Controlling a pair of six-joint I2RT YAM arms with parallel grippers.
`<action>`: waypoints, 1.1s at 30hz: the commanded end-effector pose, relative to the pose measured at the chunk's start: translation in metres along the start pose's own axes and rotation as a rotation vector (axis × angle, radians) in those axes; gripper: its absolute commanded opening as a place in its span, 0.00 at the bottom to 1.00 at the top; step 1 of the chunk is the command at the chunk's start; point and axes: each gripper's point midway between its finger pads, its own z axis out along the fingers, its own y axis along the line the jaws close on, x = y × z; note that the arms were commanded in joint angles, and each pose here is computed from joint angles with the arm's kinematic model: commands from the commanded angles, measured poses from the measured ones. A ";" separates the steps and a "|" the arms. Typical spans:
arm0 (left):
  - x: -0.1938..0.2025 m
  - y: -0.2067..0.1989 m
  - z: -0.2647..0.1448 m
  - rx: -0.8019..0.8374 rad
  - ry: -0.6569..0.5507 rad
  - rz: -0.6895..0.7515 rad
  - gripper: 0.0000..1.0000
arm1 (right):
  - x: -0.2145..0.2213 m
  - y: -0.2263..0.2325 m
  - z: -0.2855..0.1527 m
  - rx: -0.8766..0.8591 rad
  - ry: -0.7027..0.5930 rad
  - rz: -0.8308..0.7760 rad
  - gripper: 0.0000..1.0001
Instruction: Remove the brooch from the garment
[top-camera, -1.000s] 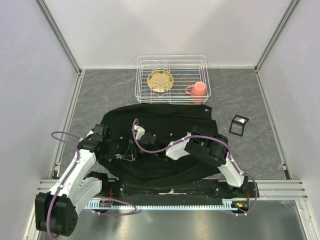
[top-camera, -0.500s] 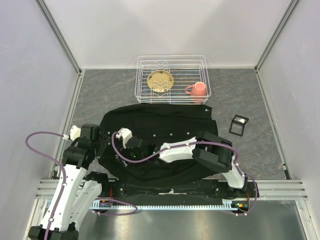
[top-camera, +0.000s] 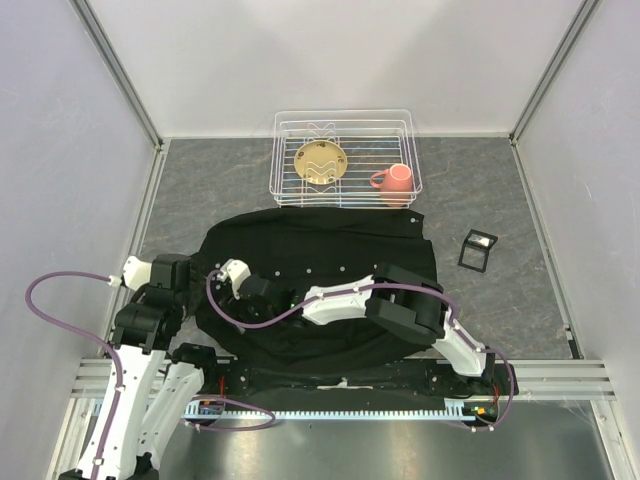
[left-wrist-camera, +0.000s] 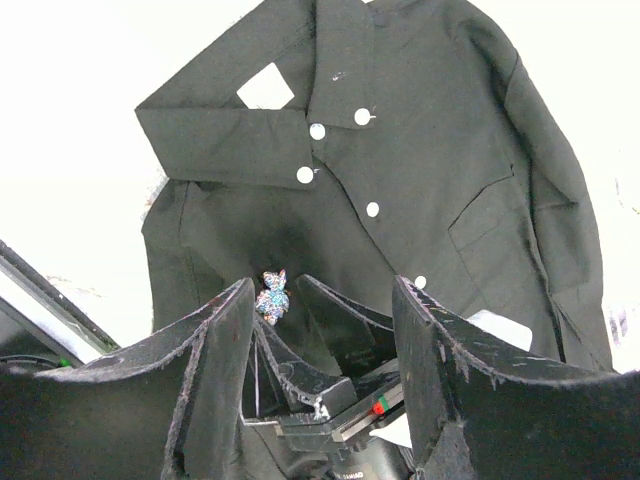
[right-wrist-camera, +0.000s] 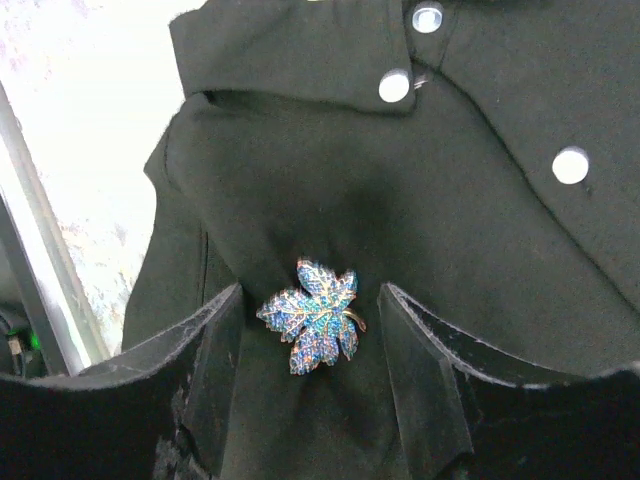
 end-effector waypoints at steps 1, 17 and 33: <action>-0.014 0.001 -0.003 -0.007 -0.061 -0.017 0.64 | 0.002 -0.001 0.007 0.022 -0.003 -0.005 0.63; 0.043 0.005 0.048 -0.101 0.134 0.026 0.48 | -0.004 -0.005 -0.011 0.035 -0.097 0.177 0.40; 0.094 0.034 0.084 -0.195 0.282 0.045 0.24 | 0.002 -0.020 -0.024 -0.076 -0.115 0.415 0.40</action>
